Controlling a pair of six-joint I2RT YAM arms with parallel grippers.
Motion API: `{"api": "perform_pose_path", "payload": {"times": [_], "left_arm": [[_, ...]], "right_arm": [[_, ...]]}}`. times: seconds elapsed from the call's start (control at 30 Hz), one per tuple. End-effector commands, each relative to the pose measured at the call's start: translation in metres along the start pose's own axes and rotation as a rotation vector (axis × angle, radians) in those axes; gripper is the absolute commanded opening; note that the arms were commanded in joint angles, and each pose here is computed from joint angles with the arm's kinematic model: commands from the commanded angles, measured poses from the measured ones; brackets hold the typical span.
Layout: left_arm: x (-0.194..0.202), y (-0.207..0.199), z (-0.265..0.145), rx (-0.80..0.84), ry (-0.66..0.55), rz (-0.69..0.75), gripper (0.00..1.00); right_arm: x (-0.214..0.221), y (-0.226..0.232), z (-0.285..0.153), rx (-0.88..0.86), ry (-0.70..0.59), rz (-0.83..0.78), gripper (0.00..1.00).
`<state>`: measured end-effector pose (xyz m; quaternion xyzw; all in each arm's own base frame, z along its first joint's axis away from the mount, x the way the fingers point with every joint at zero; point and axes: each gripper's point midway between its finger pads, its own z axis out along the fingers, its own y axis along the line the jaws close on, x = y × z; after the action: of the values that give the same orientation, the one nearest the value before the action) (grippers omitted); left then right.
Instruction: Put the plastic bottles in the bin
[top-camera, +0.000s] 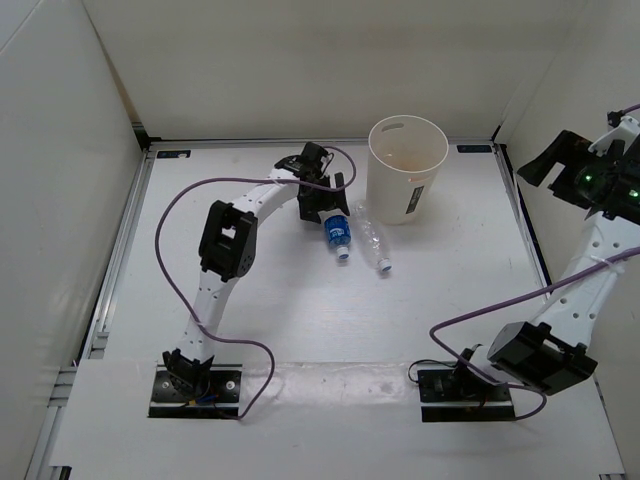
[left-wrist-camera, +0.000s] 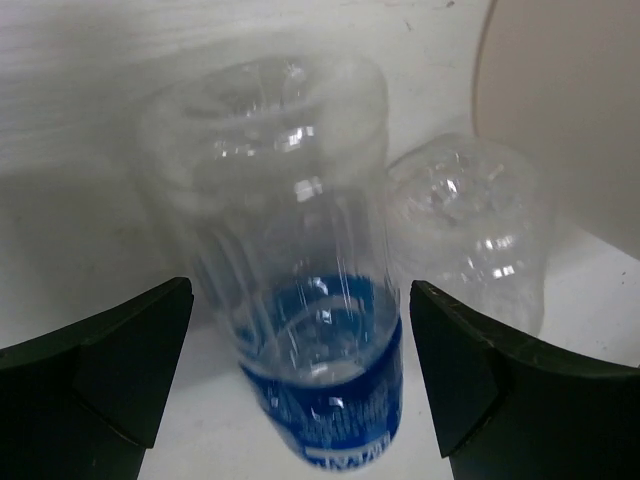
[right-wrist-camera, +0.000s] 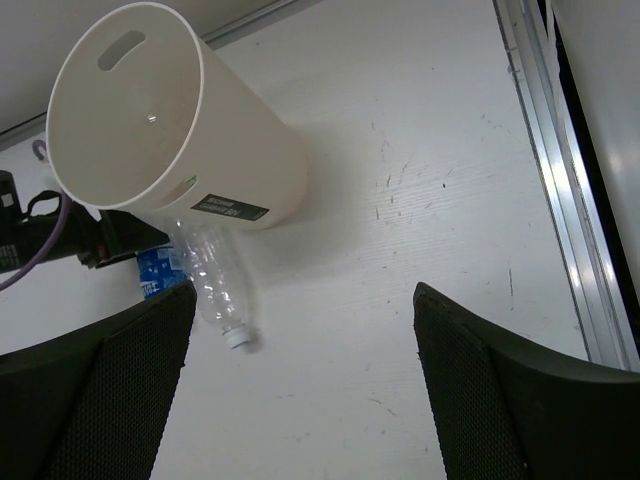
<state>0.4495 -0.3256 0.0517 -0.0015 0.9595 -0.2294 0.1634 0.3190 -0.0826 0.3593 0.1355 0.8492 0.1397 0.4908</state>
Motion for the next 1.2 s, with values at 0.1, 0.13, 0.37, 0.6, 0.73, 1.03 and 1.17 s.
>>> {"api": "perform_pose_path", "payload": {"times": [0.1,0.13,0.37,0.6,0.73,1.03,1.17], "left_arm": [[0.003,-0.025,0.013,0.082,0.079,-0.058,0.95],[0.004,-0.026,0.012,0.090,0.089,-0.064,0.90],[-0.020,-0.009,-0.024,0.057,-0.013,-0.092,0.62],[-0.106,-0.028,-0.148,0.075,-0.378,-0.059,0.60],[-0.149,-0.071,-0.224,0.194,-0.639,0.066,0.61],[-0.202,-0.206,-0.357,0.590,-1.145,0.320,0.68],[-0.198,-0.251,-0.367,0.708,-1.236,0.379,0.70]], "right_arm": [[0.005,-0.005,-0.002,-0.013,0.015,0.036,0.90],[0.006,-0.005,-0.002,-0.013,0.018,0.039,0.90],[0.011,-0.005,0.006,-0.035,0.046,0.085,0.90],[0.009,0.001,0.018,-0.066,0.053,0.130,0.90],[0.013,0.008,0.023,-0.080,0.066,0.111,0.90],[0.025,0.016,0.020,-0.097,0.075,0.101,0.90],[0.024,0.021,0.015,-0.103,0.066,0.089,0.90]]}}
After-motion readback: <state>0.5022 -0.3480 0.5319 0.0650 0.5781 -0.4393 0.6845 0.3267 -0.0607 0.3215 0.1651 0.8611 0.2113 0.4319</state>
